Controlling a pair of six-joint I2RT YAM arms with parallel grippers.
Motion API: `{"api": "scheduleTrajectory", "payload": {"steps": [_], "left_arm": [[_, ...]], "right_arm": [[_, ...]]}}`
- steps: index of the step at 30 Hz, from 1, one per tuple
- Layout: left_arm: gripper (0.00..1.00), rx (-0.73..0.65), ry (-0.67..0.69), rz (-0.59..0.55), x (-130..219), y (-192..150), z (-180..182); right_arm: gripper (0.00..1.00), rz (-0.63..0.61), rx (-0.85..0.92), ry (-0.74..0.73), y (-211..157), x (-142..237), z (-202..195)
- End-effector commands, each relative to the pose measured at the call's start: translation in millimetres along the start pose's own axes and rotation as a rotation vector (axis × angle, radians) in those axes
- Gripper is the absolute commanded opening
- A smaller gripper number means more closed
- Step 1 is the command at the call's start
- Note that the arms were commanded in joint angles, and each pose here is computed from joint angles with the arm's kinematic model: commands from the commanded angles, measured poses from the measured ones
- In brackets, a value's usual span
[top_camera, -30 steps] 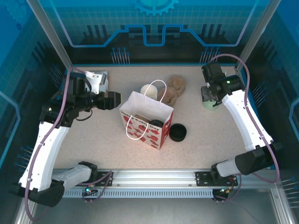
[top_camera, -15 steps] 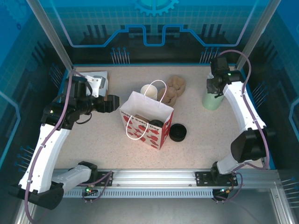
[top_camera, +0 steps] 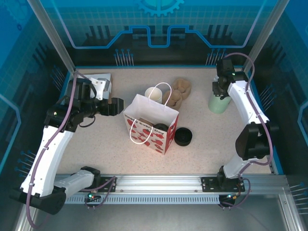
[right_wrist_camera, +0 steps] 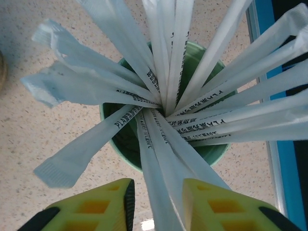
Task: Pack the takeout coffee
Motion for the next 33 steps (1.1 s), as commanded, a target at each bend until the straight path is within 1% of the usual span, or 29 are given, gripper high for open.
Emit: {"api": "scheduleTrajectory", "payload": {"steps": [1,3,7,13,17,23,26,29,31,33], "left_arm": [[0.89,-0.013,0.018,0.004,-1,0,2],[0.89,-0.012,0.018,0.004,-2,0,2],[0.89,-0.015,0.017,0.000,-2,1,2],[0.89,-0.023,0.022,-0.012,0,3,2],[0.89,-0.027,0.018,-0.019,1,4,1],[0.90,-0.028,0.011,-0.030,3,5,0],[0.90,-0.029,0.010,-0.031,2,5,0],[0.90,-0.030,0.008,-0.030,2,6,0],[0.90,-0.029,0.016,-0.029,4,5,1],[0.90,-0.035,0.031,-0.031,4,4,2]], "right_arm": [[0.17,-0.025,-0.006,-0.014,8,2,-7],[0.10,-0.035,0.000,-0.017,8,9,-9],[0.06,-0.081,0.006,-0.014,5,37,-16],[0.06,-0.179,0.030,-0.003,-13,106,-31],[0.06,-0.245,0.027,0.035,-30,148,-43],[0.07,-0.328,0.019,0.063,-56,203,-61],[0.07,-0.326,0.040,0.115,-59,209,-60],[0.07,-0.316,0.048,0.209,-60,218,-56],[0.07,-0.351,0.042,0.287,-64,233,-55],[0.07,-0.401,0.054,0.397,-72,253,-53]]}}
Point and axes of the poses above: each hand's point on the last joint's axis, 136 mm out from that joint toward the fingers, its own x axis back along the fingers, its own z axis along the line the jaws close on, y = z × x, the point moved 10 cm from there along x, back along the fingers, and after that the axes turned 3 degrees about x, right-handed, at the moved point
